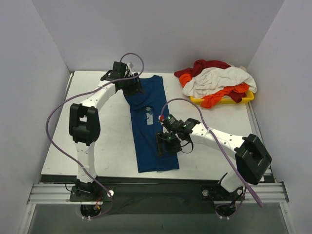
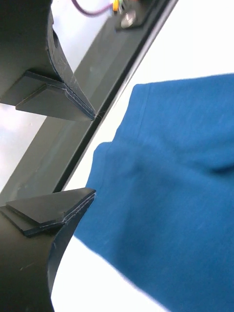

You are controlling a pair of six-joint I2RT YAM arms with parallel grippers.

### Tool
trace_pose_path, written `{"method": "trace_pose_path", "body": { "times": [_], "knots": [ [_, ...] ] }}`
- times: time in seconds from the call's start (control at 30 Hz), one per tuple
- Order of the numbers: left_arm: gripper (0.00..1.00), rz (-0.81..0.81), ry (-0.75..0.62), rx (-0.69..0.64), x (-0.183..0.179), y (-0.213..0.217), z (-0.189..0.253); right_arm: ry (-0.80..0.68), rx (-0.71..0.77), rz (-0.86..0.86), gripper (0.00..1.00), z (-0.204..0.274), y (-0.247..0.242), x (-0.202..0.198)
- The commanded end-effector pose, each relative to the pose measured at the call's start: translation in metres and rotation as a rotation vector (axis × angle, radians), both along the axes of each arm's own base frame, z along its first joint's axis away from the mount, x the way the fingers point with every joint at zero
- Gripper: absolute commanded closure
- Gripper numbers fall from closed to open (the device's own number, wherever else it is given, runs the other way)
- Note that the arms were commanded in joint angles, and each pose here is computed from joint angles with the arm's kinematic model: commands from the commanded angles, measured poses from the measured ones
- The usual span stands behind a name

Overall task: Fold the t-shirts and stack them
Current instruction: Rotate the tshirt 90 degrees

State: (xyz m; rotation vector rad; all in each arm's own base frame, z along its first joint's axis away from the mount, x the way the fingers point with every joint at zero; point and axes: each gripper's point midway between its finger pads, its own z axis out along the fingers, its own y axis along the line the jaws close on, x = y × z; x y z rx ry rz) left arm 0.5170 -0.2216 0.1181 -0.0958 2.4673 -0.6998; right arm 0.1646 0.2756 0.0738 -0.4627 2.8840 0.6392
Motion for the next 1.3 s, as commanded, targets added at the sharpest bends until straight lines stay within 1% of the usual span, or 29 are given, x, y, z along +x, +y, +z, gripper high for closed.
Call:
{"method": "trace_pose_path", "body": {
  "times": [0.0,0.03,0.07,0.1,0.13,0.17,0.2,0.23,0.27,0.3,0.33,0.37,0.4,0.47,0.67,0.83,1.0,1.13,1.27],
  "knots": [
    [0.30,-0.008,-0.108,0.040,-0.037,0.013,0.057,0.031,-0.134,-0.076,0.43,-0.017,-0.038,-0.014],
    [0.30,-0.009,-0.091,0.052,-0.050,0.016,0.053,0.030,-0.145,-0.096,0.43,-0.017,-0.043,-0.016],
    [0.30,-0.013,-0.108,0.052,-0.064,0.019,0.065,0.028,-0.170,-0.113,0.43,-0.023,-0.052,-0.017],
    [0.30,-0.014,-0.075,0.063,-0.078,0.021,0.056,0.025,-0.181,-0.120,0.43,-0.025,-0.056,-0.018],
    [0.30,-0.004,0.009,0.094,-0.102,0.029,0.029,0.027,-0.187,-0.129,0.43,-0.025,-0.059,-0.019],
    [0.30,-0.011,0.012,0.095,-0.121,0.028,0.033,0.030,-0.203,-0.142,0.43,-0.028,-0.065,-0.020],
    [0.30,-0.005,0.083,0.129,-0.146,0.036,0.008,0.028,-0.208,-0.148,0.43,-0.029,-0.067,-0.019],
    [0.30,-0.003,0.113,0.138,-0.162,0.037,0.000,0.030,-0.212,-0.151,0.43,-0.029,-0.069,-0.019],
    [0.30,-0.008,0.101,0.142,-0.175,0.036,0.005,0.028,-0.215,-0.151,0.43,-0.029,-0.070,-0.019],
    [0.30,-0.030,0.119,0.159,-0.191,0.031,0.000,0.028,-0.219,-0.154,0.44,-0.030,-0.071,-0.016],
    [0.30,-0.038,0.168,0.180,-0.211,0.032,-0.015,0.028,-0.223,-0.153,0.44,-0.030,-0.072,-0.015],
    [0.30,-0.049,0.173,0.186,-0.221,0.031,-0.016,0.027,-0.226,-0.149,0.44,-0.031,-0.073,-0.013],
    [0.30,-0.072,0.209,0.201,-0.236,0.028,-0.022,0.035,-0.236,-0.155,0.45,-0.034,-0.075,-0.011],
    [0.30,-0.078,0.267,0.212,-0.256,0.031,-0.035,0.042,-0.243,-0.158,0.46,-0.036,-0.076,-0.009],
    [0.30,-0.118,0.401,0.185,-0.291,0.028,-0.059,0.067,-0.258,-0.149,0.52,-0.043,-0.074,-0.007],
    [0.29,-0.203,0.457,0.122,-0.304,0.011,-0.062,0.099,-0.252,-0.132,0.59,-0.046,-0.071,-0.008],
    [0.29,-0.272,0.513,0.075,-0.321,0.000,-0.062,0.116,-0.249,-0.137,0.59,-0.046,-0.071,-0.011],
    [0.29,-0.287,0.579,0.107,-0.342,0.005,-0.073,0.123,-0.247,-0.145,0.59,-0.045,-0.072,-0.014],
    [0.29,-0.278,0.603,0.138,-0.356,0.011,-0.078,0.120,-0.241,-0.151,0.59,-0.044,-0.072,-0.015]
  ]
}}
